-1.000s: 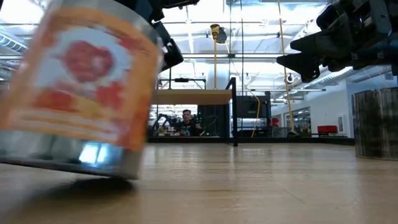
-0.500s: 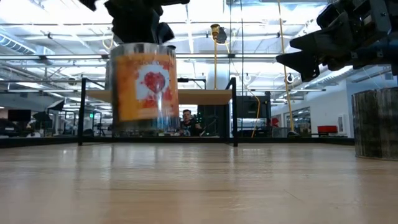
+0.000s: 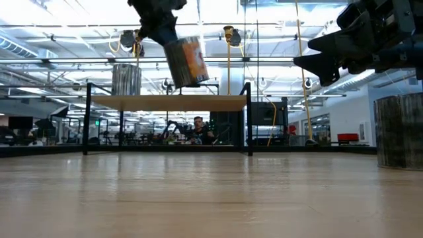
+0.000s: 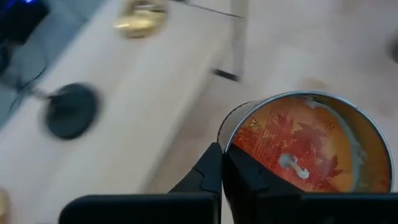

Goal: Pick & Place candle stick holders
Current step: Put the left orange scented candle on the shelf

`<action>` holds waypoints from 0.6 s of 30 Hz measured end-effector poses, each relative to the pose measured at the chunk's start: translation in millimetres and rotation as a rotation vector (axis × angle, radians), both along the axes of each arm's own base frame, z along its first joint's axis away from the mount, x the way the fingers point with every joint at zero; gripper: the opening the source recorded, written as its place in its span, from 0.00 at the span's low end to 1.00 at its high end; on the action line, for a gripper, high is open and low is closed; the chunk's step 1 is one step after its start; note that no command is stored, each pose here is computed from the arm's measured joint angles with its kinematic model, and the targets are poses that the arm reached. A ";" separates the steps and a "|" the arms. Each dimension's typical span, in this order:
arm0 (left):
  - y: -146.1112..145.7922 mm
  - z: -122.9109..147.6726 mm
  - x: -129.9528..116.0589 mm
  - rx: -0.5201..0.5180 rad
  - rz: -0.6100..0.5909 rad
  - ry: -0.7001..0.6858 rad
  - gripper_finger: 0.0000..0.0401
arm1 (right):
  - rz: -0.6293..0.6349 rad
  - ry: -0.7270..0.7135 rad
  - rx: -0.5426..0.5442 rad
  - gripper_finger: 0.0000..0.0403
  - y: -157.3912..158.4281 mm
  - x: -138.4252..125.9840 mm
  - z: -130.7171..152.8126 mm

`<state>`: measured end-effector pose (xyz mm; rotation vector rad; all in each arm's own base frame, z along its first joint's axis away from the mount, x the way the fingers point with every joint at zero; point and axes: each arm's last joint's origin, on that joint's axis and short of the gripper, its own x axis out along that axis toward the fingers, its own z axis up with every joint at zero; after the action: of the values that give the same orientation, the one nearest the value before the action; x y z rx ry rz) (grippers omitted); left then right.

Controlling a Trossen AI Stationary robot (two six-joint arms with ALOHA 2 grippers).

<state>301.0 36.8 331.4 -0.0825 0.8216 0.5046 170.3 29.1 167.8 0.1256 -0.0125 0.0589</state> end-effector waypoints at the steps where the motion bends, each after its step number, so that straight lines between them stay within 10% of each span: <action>1: 9.1 2.7 -3.5 -0.003 0.037 -0.013 0.01 | 0.000 0.000 0.000 0.63 0.0 0.0 0.0; 18: 94.0 8.2 -35.3 -0.019 0.344 -0.043 0.02 | 0.000 -0.002 0.000 0.63 0.0 0.0 0.2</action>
<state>265.7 130.7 339.6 -0.2538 0.7730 0.8159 170.3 29.1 168.0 0.1260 -0.0148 0.0587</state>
